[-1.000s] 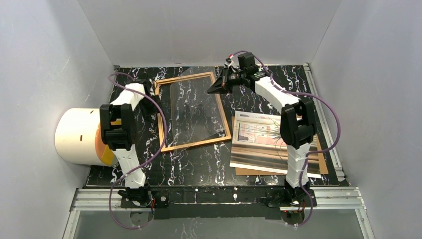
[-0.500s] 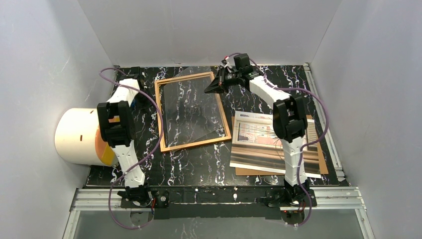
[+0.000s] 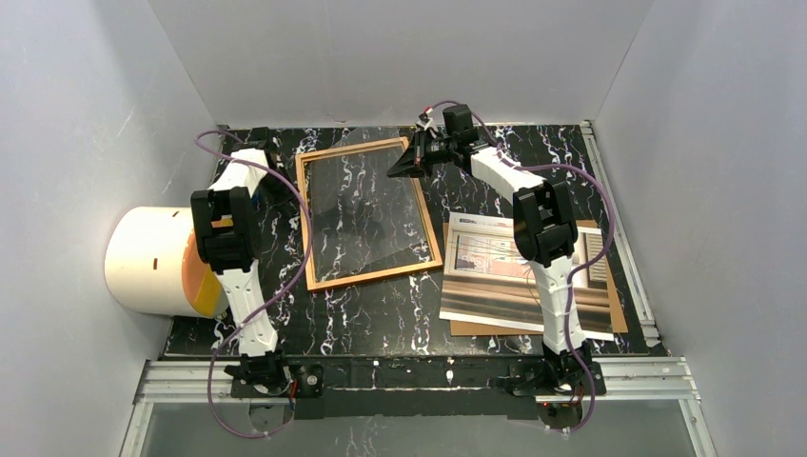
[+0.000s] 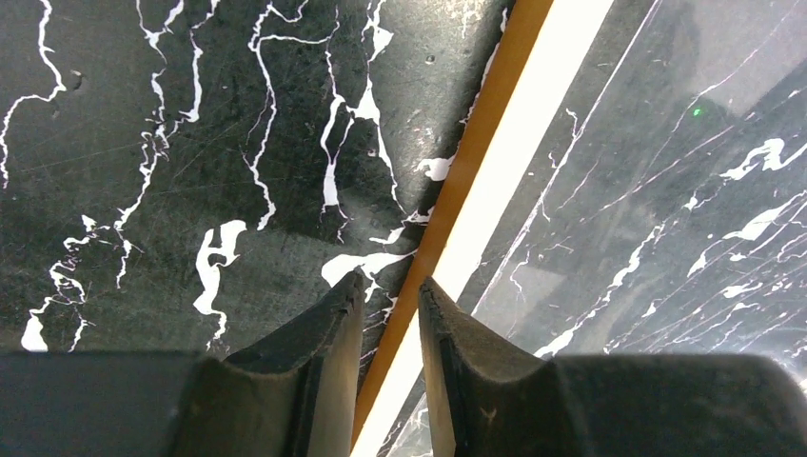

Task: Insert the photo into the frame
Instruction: Place the photo frame item in the photo frame.

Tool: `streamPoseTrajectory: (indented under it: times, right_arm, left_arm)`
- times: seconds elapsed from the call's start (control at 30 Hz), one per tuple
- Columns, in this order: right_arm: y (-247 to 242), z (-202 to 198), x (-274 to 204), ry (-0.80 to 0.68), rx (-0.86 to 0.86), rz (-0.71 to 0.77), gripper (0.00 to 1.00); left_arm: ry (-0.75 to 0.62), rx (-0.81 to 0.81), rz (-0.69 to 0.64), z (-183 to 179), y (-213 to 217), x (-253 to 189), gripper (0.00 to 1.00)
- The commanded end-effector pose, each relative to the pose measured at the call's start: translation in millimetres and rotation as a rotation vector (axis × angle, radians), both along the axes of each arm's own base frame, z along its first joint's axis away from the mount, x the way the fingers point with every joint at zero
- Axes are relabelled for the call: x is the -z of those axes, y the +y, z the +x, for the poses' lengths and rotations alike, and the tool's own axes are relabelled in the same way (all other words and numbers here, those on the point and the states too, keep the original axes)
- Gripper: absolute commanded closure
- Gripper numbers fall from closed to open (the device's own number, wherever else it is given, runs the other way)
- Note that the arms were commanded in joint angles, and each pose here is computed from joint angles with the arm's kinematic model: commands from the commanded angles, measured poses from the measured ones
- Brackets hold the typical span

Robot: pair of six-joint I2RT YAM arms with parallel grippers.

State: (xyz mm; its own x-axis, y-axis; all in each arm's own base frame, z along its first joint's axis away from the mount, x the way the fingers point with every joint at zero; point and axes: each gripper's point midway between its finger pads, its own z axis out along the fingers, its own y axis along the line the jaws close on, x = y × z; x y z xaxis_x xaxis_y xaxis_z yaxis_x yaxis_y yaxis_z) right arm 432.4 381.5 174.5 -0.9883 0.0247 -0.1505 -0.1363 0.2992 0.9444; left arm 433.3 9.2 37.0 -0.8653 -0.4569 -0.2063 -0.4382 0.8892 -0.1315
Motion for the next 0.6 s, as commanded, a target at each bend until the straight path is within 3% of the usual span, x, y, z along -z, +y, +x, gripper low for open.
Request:
streamPoseTrajectory:
  times: [0.0, 0.57]
  right_arm:
    - [2, 1, -35, -0.148, -0.046, 0.074, 0.99]
    - [7, 6, -22, -0.199, -0.099, 0.096, 0.99]
  left_arm:
    - [0.037, 0.001, -0.013, -3, 1, 9, 0.75]
    - [0.06, -0.01, -0.028, -4, -1, 17, 0.76]
